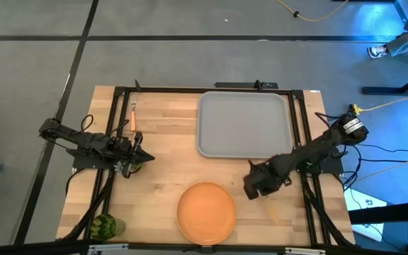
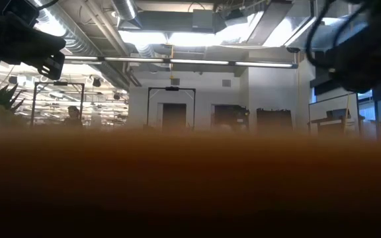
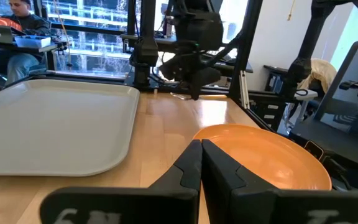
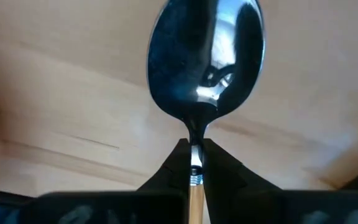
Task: Pick and place plate/cup/fork/spoon on tray
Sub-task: Put the orange spoon on the right of the gray food tray
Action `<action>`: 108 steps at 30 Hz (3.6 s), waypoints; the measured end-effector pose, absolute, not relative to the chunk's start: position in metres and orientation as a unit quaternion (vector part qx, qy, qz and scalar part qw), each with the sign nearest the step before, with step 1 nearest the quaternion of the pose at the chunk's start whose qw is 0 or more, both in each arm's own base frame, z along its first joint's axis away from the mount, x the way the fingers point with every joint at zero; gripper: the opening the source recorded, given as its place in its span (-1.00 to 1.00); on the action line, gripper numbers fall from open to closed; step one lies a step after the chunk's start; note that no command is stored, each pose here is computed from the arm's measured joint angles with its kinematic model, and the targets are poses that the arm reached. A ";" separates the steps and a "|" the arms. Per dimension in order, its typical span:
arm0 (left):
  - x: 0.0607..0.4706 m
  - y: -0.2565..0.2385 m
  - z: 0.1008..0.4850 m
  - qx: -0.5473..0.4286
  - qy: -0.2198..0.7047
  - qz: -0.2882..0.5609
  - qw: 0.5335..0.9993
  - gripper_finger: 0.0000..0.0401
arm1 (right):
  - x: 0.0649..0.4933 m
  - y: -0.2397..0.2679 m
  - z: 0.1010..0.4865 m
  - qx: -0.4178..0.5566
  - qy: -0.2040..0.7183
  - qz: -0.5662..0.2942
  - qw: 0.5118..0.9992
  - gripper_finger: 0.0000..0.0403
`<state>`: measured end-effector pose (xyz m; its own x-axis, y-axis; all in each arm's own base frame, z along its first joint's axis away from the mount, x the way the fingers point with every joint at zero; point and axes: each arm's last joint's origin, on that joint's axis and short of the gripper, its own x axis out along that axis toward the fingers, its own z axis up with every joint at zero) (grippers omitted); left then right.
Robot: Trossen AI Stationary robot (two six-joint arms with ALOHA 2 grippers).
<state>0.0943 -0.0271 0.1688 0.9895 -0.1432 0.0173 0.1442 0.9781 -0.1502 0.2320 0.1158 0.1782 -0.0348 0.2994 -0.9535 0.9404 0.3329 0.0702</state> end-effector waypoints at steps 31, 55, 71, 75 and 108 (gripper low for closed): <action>0.094 -0.027 0.169 -0.076 -0.003 -0.072 0.994 -1.00 | 0.204 -0.084 0.206 0.456 0.598 -0.386 0.535 -0.89; 0.094 -0.027 0.169 -0.076 -0.003 -0.072 0.995 -1.00 | 0.129 -0.165 0.159 0.504 0.507 -0.484 0.504 -0.89; 0.094 -0.027 0.169 -0.076 -0.003 -0.072 0.995 -1.00 | 0.120 -0.177 0.157 0.486 0.497 -0.476 0.539 -0.84; 0.094 -0.027 0.169 -0.076 -0.003 -0.072 0.995 -1.00 | 0.120 -0.177 0.157 0.485 0.497 -0.475 0.540 -0.76; 0.094 -0.027 0.169 -0.076 -0.003 -0.072 0.995 -1.00 | 0.122 -0.178 0.157 0.492 0.492 -0.455 0.556 -0.75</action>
<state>0.0943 -0.0271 0.1688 0.9895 -0.1433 0.0174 0.1443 0.9781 -0.1501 0.1224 -0.1784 0.1569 0.1022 -0.0220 -0.9945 0.9898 0.1022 0.0994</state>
